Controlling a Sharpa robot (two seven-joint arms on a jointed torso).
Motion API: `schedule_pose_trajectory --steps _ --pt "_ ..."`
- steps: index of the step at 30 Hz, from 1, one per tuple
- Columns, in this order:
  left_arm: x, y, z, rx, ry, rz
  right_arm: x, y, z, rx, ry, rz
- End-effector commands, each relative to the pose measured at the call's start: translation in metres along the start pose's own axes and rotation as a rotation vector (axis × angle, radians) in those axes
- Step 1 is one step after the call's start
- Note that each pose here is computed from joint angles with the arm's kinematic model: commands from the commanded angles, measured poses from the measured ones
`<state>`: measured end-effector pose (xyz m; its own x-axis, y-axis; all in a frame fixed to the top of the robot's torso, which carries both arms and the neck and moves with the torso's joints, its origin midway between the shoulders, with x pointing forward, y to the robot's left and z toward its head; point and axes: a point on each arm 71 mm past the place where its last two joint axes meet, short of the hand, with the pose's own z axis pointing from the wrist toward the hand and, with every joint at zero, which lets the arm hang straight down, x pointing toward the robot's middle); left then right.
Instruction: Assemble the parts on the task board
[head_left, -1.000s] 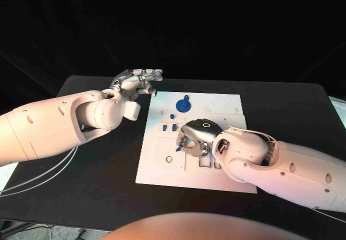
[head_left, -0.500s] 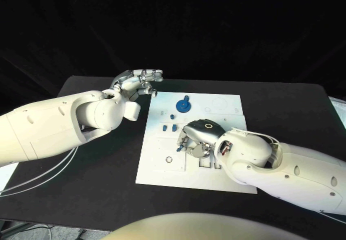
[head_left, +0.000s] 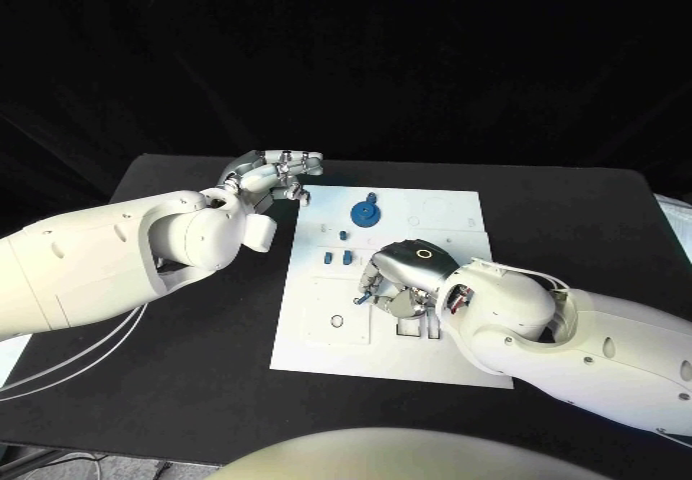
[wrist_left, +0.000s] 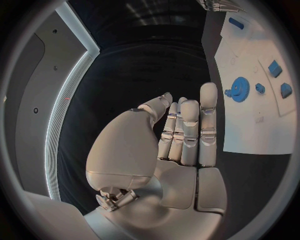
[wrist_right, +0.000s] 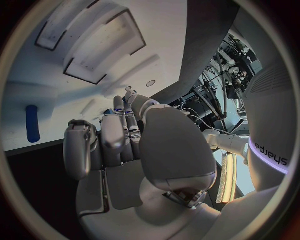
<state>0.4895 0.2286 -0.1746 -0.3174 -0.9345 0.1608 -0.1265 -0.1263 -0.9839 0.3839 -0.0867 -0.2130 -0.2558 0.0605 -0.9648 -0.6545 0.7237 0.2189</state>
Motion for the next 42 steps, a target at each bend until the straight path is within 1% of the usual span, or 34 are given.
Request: schedule_pose_trajectory --steps 1,9,16,26,34,42 --pt "0.0048 0.0036 -0.0029 -0.007 0.049 0.041 -0.002 0.001 0.000 0.018 -0.015 -0.033" --pt "0.0055 0.0083 -0.0087 -0.021 0.063 0.055 -0.005 0.007 0.000 0.043 -0.036 -0.105" --pt "0.0049 0.0093 -0.0108 -0.023 0.065 0.056 -0.006 0.015 -0.001 0.057 -0.030 -0.199" --pt "0.0035 0.0093 -0.0117 -0.021 0.060 0.058 -0.008 0.025 0.002 0.059 -0.021 -0.281" --pt "0.0022 0.0090 -0.0119 -0.019 0.056 0.059 -0.008 0.031 0.006 0.057 -0.002 -0.337" --pt "0.0027 0.0090 -0.0118 -0.019 0.057 0.059 -0.005 0.034 0.009 0.043 0.035 -0.335"
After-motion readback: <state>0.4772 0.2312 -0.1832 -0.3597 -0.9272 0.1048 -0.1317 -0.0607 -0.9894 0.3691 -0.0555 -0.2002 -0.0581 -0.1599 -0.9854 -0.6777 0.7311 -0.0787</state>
